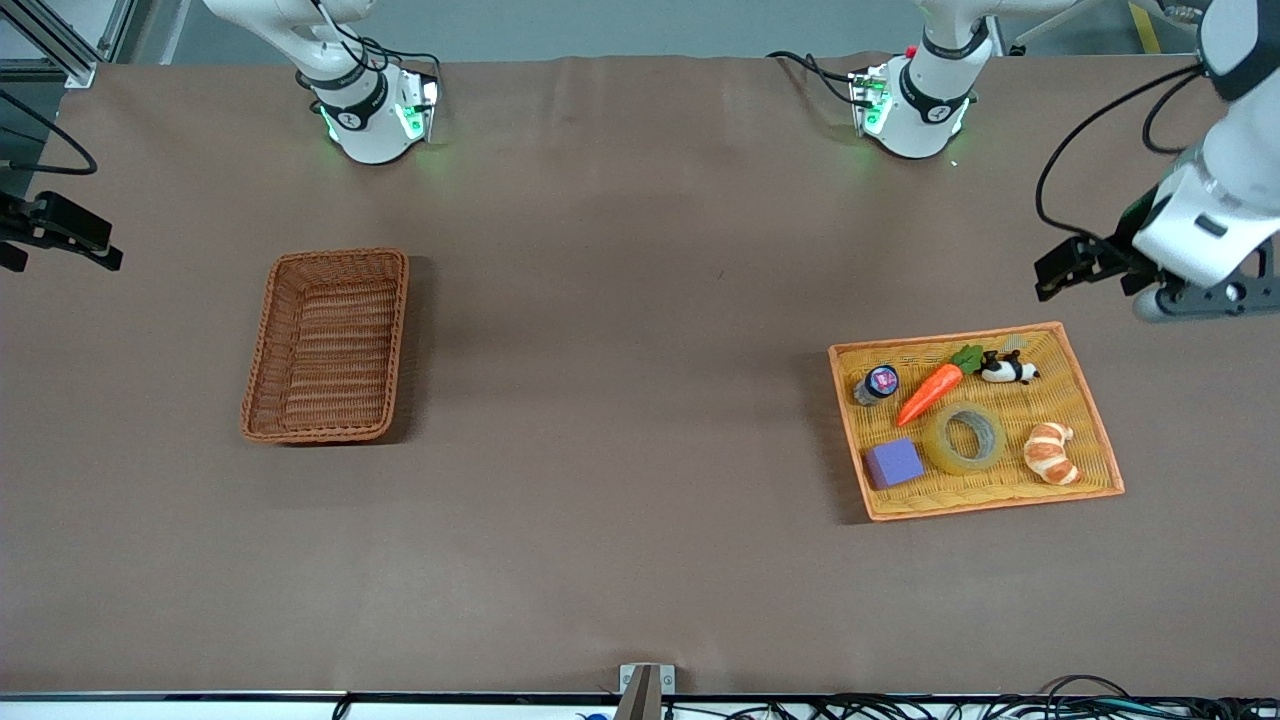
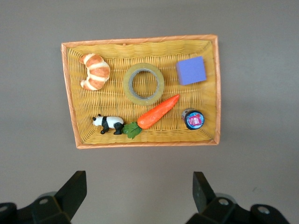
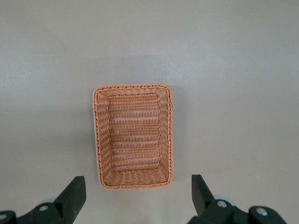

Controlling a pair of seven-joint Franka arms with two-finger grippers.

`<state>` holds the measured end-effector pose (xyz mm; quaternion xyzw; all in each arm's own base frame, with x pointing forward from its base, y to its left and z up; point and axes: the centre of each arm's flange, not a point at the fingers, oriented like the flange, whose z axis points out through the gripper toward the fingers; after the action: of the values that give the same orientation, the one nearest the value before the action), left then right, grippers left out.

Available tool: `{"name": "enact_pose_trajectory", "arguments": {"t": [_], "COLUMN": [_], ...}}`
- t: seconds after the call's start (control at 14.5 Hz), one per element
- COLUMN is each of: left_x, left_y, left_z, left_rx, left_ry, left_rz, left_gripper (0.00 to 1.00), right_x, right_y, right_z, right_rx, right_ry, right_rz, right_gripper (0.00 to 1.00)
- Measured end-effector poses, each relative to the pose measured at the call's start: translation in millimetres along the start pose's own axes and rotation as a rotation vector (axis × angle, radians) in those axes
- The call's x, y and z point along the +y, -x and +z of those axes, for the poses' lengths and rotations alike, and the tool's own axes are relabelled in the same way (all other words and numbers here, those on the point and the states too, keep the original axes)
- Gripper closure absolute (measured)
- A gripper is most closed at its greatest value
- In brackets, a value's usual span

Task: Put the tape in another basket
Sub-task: 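Reach the left gripper down over the yellow tape roll in the tray, then close the left gripper on the tape roll's rim and lift it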

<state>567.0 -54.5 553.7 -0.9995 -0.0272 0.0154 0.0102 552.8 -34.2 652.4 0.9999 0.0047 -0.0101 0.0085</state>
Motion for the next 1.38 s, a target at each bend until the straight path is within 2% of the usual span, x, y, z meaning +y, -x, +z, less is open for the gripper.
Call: {"name": "enact_pose_trajectory", "arguments": {"t": [0.14, 0.34, 0.69, 0.83, 0.96, 1.17, 1.38], "left_x": [-9.5, -34.3, -28.2, -30.0, -40.1, -60.8, -54.9], "left_y": [-22.2, -51.6, -71.5, -76.4, -83.5, -90.8, -94.8], "left_z": [44.2, 116.8, 223.7, 258.0, 285.1, 315.0, 325.5], "left_rx": [-0.022, -0.017, -0.086, -0.099, -0.079, -0.058, -0.058], "left_ry": [0.000, 0.007, 0.007, -0.030, -0.059, -0.053, -0.049], "left_rz": [-0.019, -0.052, -0.042, -0.018, -0.005, -0.031, -0.030], "left_gripper": [0.00, 0.00, 0.00, 0.00, 0.00, 0.00, 0.00], "right_x": [0.1, 0.2, -2.1, -1.9, -1.8, -1.8, -1.8], "right_y": [0.0, 0.1, -0.1, -0.1, -0.1, -0.1, -0.1], "right_z": [0.0, 0.0, -0.4, -0.4, -0.4, -0.5, -0.5], "right_rx": [0.000, 0.000, 0.001, 0.001, 0.001, 0.001, 0.001], "right_ry": [0.000, 0.000, 0.000, 0.000, 0.000, 0.000, 0.000], "right_rz": [0.000, 0.000, -0.004, -0.003, -0.003, -0.003, -0.003], "right_gripper": [0.00, 0.00, 0.00, 0.00, 0.00, 0.00, 0.00]}}
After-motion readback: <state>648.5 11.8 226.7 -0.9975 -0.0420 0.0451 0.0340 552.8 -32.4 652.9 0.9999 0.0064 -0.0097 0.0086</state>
